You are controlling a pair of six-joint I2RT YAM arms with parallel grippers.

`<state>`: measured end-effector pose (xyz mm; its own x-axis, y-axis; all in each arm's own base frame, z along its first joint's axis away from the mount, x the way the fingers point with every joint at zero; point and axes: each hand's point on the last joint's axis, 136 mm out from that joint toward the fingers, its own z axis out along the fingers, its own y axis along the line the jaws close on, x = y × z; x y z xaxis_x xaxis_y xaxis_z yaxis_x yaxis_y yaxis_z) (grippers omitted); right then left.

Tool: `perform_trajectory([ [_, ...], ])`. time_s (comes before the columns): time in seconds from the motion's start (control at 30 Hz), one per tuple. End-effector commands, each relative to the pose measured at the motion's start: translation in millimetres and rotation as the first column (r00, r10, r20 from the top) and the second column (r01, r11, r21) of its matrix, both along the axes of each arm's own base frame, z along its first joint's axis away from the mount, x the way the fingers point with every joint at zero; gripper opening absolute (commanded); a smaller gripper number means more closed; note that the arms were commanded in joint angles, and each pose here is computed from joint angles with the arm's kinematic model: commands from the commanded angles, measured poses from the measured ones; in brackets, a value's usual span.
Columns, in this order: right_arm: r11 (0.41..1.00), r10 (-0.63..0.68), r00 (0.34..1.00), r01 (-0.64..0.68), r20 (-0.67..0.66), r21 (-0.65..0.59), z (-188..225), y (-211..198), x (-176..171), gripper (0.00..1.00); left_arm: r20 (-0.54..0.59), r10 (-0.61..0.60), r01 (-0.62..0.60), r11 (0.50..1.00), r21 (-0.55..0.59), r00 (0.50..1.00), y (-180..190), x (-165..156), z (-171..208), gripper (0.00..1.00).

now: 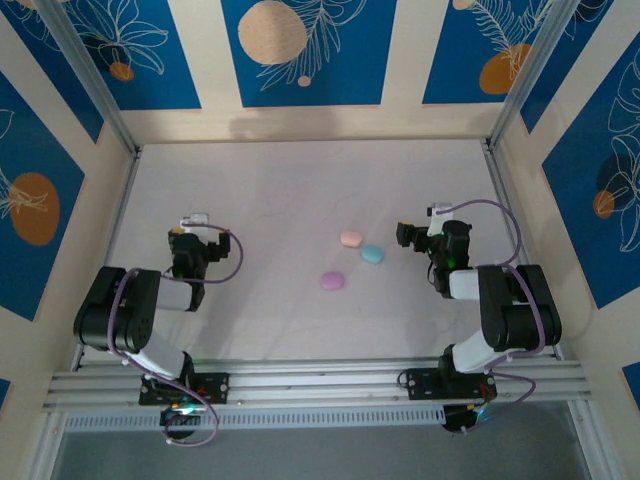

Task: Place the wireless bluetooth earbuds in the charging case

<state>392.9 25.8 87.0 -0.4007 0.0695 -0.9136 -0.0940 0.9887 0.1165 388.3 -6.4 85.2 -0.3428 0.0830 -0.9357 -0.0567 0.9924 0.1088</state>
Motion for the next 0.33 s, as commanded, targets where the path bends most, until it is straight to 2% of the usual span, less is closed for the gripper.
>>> perform_trajectory([
  [0.0, 1.000, -0.016, 1.000, 0.017, 0.026, -0.004, 6.5, -2.4, 3.4, 0.99, 0.019, -0.044, 0.044, 0.999, -0.012, 0.999, -6.3, 6.8, 8.1, 1.00],
  [0.3, 1.000, -0.014, 0.999, 0.014, 0.029, -0.001, 7.6, -1.9, 4.0, 0.99, 0.019, -0.044, 0.044, 0.999, -0.012, 0.999, -6.1, 6.8, 8.0, 1.00],
])
